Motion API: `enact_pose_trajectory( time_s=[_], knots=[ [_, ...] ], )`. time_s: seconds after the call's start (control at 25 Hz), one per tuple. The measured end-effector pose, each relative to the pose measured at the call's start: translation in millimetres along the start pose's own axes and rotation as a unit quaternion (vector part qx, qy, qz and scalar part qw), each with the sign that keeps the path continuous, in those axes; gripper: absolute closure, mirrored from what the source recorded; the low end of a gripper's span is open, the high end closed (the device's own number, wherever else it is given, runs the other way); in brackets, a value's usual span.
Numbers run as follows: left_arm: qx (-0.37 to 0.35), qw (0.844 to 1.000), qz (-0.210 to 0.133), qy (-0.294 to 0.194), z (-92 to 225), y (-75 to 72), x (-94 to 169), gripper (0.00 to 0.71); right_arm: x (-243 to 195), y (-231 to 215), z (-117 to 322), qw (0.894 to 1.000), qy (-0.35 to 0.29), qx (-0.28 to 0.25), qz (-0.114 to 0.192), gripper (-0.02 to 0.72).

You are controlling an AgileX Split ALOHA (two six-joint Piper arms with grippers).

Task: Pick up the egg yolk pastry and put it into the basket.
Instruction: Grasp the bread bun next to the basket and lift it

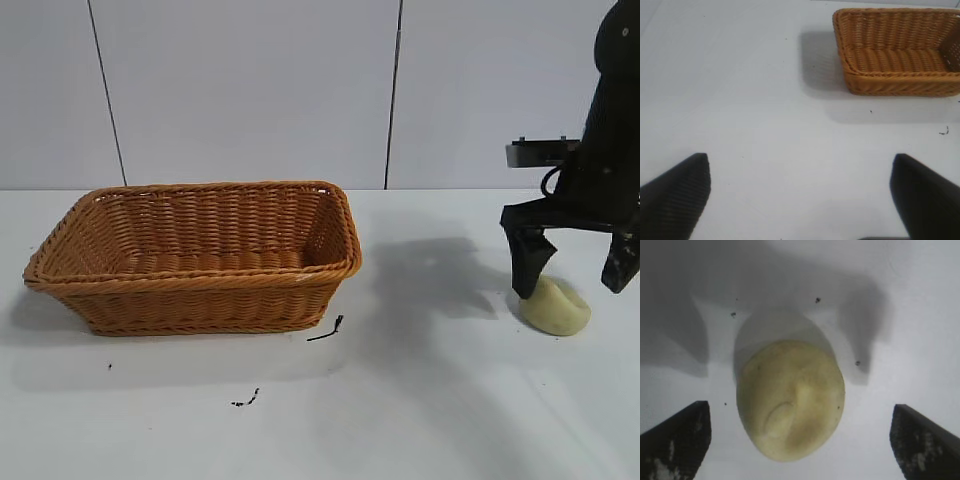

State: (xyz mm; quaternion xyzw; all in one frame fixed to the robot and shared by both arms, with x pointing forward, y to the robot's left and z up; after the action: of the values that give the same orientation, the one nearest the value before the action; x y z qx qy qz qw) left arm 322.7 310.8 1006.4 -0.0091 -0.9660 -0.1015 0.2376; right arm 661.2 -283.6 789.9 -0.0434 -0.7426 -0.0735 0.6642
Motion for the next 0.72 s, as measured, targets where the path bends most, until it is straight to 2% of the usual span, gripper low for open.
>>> enact_pose_trajectory(
  time_s=[0.16, 0.4, 0.44, 0.56, 0.72],
  knots=[
    [0.000, 1.000, 0.000, 0.000, 0.0, 0.0, 0.0, 0.014, 0.0, -0.3, 1.5, 1.000, 0.004, 0.000, 0.001, 0.165],
    [0.000, 1.000, 0.000, 0.000, 0.0, 0.0, 0.0, 0.014, 0.1, -0.8, 6.5, 1.000, 0.017, 0.000, 0.002, 0.477],
    [0.000, 1.000, 0.000, 0.000, 0.0, 0.0, 0.0, 0.014, 0.1, -0.8, 6.5, 1.000, 0.017, 0.000, 0.002, 0.506],
    [0.000, 1.000, 0.000, 0.000, 0.0, 0.0, 0.0, 0.014, 0.1, -0.8, 6.2, 1.000, 0.016, 0.000, 0.002, 0.552],
    [0.000, 1.000, 0.000, 0.000, 0.0, 0.0, 0.0, 0.014, 0.2, -0.7, 5.7, 1.000, 0.015, 0.000, 0.002, 0.559]
  ],
)
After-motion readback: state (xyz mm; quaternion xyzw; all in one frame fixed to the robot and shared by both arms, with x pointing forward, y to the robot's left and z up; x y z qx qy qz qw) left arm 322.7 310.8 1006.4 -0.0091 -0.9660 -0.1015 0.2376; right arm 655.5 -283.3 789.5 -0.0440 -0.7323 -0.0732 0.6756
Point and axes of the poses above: a point on each arm's last joint axis where the gripper is mounted, x pointing back along that axis away from the gripper, y along the wrist's bending axis when the last joint is at zero, z = x × y, the point moved 10 cm from there along -x, pointing out along that axis toward the gripper, and after that the axes turned 12 degrees about -x, right-handed, at the moved point
